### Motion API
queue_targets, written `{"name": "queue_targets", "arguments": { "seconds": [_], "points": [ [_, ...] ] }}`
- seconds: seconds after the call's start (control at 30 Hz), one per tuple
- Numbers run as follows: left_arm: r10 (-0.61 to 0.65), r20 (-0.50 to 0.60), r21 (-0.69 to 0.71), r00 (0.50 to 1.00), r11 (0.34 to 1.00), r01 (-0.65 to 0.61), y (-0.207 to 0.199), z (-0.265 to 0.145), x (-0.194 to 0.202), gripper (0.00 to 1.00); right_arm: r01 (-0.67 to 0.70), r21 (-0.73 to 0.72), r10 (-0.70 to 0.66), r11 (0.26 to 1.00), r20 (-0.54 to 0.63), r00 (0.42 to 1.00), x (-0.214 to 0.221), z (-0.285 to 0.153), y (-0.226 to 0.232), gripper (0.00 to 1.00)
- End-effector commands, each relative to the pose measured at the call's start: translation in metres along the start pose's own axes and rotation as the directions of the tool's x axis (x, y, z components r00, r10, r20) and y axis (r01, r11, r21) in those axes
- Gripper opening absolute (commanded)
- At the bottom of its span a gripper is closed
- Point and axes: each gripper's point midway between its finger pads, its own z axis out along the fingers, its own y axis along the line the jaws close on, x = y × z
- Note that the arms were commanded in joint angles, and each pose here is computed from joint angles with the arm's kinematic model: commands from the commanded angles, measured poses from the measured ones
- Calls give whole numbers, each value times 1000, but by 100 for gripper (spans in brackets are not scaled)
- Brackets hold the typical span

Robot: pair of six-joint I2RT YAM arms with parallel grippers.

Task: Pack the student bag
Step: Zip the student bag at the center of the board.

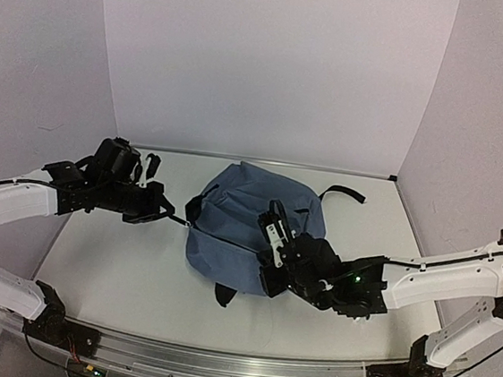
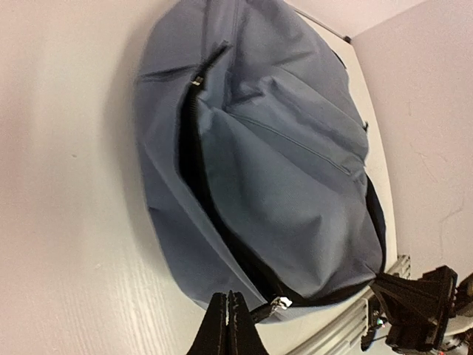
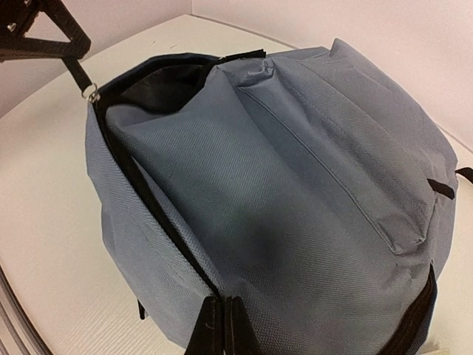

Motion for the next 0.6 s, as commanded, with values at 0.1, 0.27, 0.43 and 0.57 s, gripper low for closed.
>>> {"name": "queue_targets", "arguments": {
  "seconds": [0.1, 0.27, 0.43, 0.57],
  "points": [
    [38, 130, -34, 991, 999, -34, 17, -11, -40, 0, 27, 81, -21, 996, -72, 997, 19, -8, -25, 0],
    [128, 52, 139, 990, 981, -134, -14, -2, -26, 0, 19, -17, -20, 1000, -79, 997, -6, -7, 1, 14],
    [170, 41, 240, 985, 955, -175, -30, -12, -17, 0, 32, -70, -36, 997, -55, 998, -36, -1, 24, 64],
    [176, 59, 258, 983, 948, -186, -34, -20, -17, 0, 69, -102, -75, 992, -58, 996, -45, 18, 44, 79]
  ]
}}
